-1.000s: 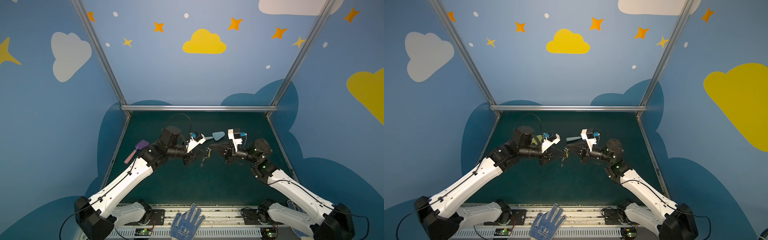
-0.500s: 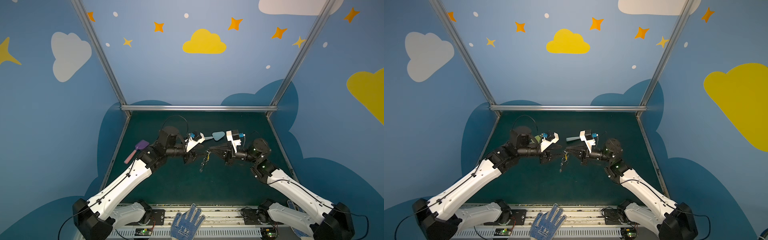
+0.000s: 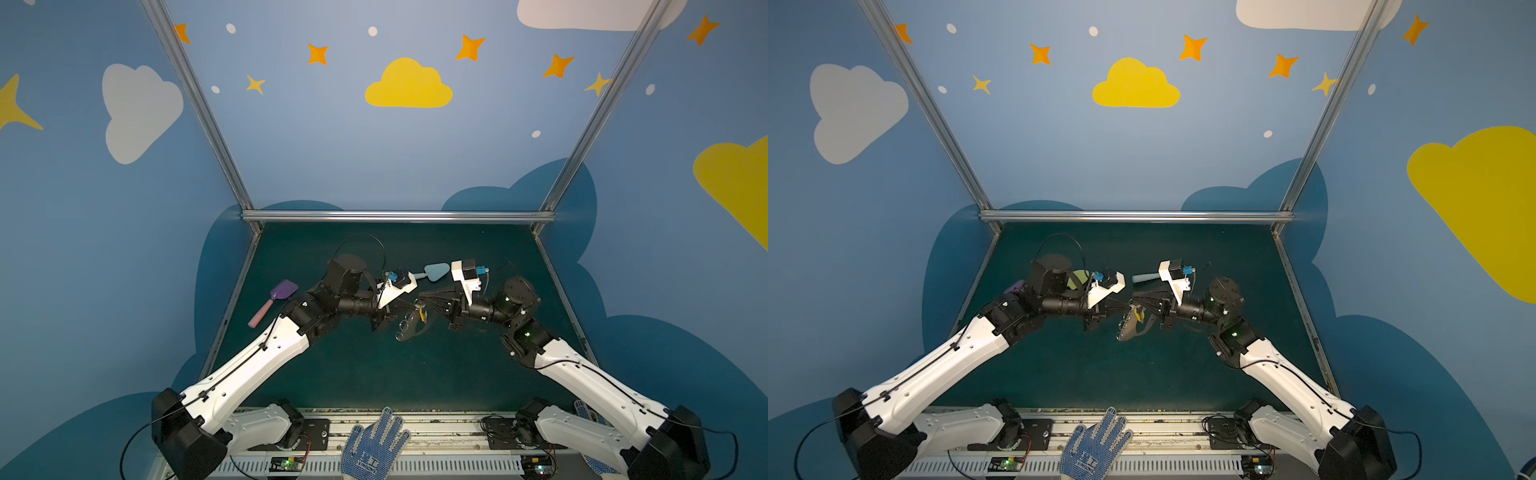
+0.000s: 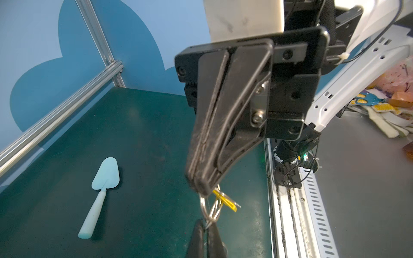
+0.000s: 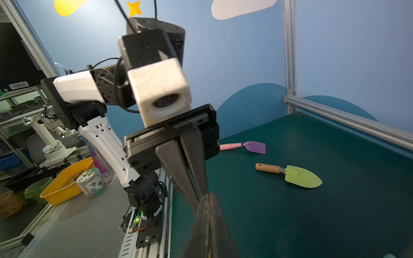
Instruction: Put the keys on the keyring
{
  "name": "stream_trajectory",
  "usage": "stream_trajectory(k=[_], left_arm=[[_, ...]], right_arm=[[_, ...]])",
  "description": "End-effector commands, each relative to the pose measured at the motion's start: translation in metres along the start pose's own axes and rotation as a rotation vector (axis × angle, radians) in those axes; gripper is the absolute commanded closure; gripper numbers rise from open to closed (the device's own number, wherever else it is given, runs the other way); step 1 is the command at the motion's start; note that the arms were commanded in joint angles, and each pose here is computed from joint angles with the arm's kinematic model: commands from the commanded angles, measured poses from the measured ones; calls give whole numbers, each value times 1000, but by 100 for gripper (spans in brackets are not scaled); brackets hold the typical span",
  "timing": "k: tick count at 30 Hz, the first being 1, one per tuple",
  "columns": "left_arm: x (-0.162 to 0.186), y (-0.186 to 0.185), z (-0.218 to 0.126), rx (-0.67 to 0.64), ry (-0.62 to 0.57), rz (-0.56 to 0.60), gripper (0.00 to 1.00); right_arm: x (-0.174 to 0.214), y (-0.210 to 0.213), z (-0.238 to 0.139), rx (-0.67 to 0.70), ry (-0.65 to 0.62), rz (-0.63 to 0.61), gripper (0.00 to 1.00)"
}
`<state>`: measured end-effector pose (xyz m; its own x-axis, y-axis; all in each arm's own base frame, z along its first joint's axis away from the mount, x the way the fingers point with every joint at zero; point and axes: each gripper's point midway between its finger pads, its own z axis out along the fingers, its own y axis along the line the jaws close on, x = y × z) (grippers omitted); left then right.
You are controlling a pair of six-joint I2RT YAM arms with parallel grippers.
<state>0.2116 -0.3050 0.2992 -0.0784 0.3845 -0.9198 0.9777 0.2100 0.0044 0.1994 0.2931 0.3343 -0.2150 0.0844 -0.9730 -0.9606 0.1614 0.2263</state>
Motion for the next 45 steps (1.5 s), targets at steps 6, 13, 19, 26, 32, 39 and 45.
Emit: stream_trajectory(k=[6, 13, 19, 26, 32, 39, 45], left_arm=[[1, -1, 13, -99, 31, 53, 96], [1, 7, 14, -146, 34, 50, 96], [12, 9, 11, -148, 93, 34, 96], [12, 4, 2, -28, 101, -56, 96], [10, -9, -4, 95, 107, -97, 96], [9, -21, -7, 182, 123, -123, 96], [8, -23, -7, 201, 123, -130, 96]], right_arm=[[-15, -14, 1, 115, -41, -5, 100], [-8, -16, 0, 143, -21, -25, 100], [-9, -18, -12, 183, 5, -17, 82], [2, -5, -23, 123, 101, -49, 55], [13, 9, -18, -10, 176, -63, 41], [2, 18, -11, -95, 166, -111, 40], [3, 27, -8, -179, 204, -78, 40]])
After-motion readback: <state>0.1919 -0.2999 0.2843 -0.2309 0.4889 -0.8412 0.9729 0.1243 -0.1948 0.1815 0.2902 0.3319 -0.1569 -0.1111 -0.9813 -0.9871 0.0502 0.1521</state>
